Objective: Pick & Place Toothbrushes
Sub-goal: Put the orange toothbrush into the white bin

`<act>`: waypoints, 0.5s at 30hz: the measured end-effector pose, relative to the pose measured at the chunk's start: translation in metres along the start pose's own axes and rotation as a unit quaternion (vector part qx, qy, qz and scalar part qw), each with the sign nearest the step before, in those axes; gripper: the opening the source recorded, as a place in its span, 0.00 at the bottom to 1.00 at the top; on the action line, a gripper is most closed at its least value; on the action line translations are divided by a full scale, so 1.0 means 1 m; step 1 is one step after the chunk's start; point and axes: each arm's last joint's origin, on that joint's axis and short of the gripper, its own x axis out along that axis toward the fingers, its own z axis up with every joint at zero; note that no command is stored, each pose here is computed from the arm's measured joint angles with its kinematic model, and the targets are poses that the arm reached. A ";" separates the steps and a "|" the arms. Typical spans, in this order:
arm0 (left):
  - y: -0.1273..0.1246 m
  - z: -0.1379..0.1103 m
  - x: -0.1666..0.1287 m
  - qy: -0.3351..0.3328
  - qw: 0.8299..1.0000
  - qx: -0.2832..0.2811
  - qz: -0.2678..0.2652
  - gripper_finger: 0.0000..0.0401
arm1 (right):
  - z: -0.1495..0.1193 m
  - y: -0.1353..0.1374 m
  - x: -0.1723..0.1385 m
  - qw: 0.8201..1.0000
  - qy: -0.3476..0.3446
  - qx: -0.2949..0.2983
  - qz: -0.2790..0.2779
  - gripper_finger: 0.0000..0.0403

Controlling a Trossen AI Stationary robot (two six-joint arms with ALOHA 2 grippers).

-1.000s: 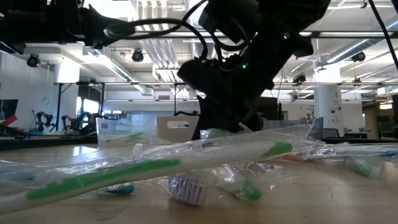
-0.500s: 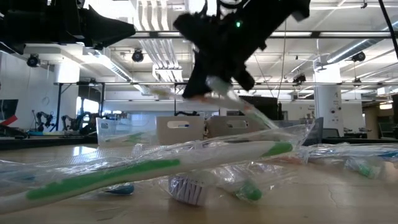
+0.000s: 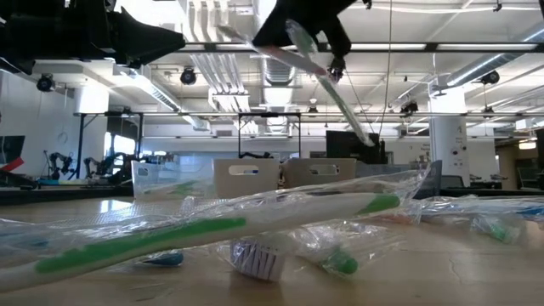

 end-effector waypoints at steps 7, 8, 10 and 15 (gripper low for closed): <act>0.000 0.000 0.000 0.000 1.000 -0.002 0.000 0.50 | -0.026 0.020 0.011 0.996 -0.079 -0.030 0.027 0.03; 0.000 0.000 0.000 0.001 1.000 -0.004 0.000 0.50 | -0.027 0.021 0.012 0.994 -0.098 -0.030 0.033 0.03; 0.000 0.000 0.000 -0.001 1.000 -0.013 -0.006 0.50 | -0.027 0.022 0.012 0.990 -0.133 -0.023 0.042 0.03; -0.002 0.001 0.000 -0.011 0.999 -0.020 -0.039 0.50 | -0.037 0.021 0.007 0.981 -0.181 -0.046 0.055 0.03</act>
